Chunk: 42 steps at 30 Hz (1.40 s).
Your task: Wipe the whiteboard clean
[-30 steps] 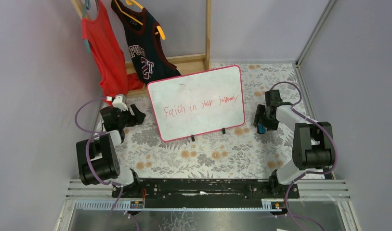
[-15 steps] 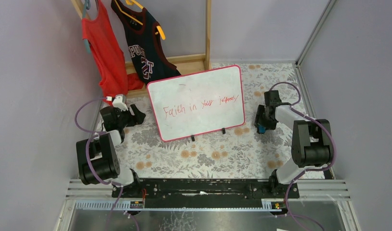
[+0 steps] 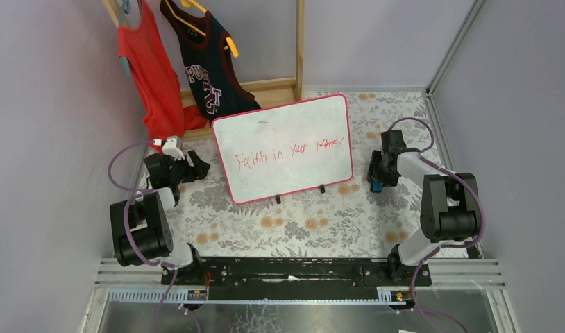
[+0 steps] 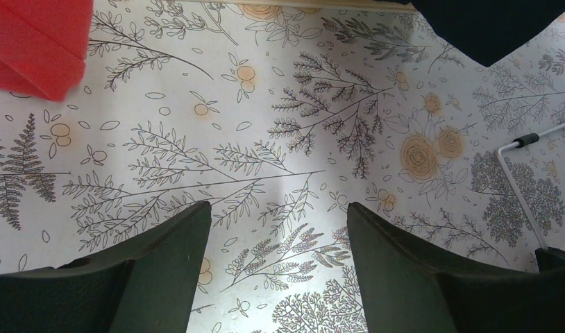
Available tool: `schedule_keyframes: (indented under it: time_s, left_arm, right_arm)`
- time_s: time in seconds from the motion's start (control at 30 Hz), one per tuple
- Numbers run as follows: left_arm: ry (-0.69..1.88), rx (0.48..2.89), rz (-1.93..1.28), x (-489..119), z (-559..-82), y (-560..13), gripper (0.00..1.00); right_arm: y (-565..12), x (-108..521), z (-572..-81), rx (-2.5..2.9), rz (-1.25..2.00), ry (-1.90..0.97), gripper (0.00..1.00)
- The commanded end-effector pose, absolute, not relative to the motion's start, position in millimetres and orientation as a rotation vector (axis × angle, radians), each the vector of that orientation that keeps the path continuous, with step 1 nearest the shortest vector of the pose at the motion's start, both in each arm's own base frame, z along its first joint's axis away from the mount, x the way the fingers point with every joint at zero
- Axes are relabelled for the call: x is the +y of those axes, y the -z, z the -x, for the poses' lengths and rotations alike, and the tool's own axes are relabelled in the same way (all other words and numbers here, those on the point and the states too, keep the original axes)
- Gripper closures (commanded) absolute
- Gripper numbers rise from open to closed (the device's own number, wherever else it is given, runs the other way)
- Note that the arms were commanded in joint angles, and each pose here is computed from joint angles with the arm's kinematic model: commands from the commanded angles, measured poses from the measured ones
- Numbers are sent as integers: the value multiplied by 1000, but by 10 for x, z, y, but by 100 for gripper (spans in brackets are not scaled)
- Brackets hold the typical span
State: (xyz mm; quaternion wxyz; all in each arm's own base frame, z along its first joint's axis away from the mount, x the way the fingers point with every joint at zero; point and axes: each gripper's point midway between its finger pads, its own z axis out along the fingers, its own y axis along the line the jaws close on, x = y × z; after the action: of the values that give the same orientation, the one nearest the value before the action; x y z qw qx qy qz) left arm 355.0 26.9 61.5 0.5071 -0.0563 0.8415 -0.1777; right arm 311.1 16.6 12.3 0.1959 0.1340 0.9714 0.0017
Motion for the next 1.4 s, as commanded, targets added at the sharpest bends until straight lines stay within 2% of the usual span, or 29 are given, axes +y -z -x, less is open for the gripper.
schedule_keyframes:
  time_s: [0.0,0.13,0.37,0.47,0.57,1.1,1.37]
  left_arm:
    - [429,2019,120,298,-3613,-672,29]
    - [429,2021,117,296,-3612,-667,29]
    - [432,2023,119,297,-3614,-665,29]
    - [432,2024,119,298,-3619,-666,29]
    - [435,2026,120,296,-3617,-658,29]
    - [466,2023,68,231,-3598,-684,30]
    - [498,1991,-7,132,-3541,-784,30]
  right_arm:
    - [-271,138,-3155,2666,-376,1,44]
    - [-279,146,-3156,2664,-374,-6,62]
    - [-239,173,-3146,2679,-371,-24,64]
    - [-240,179,-3131,2679,-369,-29,79]
    - [-272,205,-3119,2669,-371,-52,99]
    - [-1005,629,-2655,2415,-306,-209,100]
    - [-1197,904,-2333,2315,-271,-276,100]
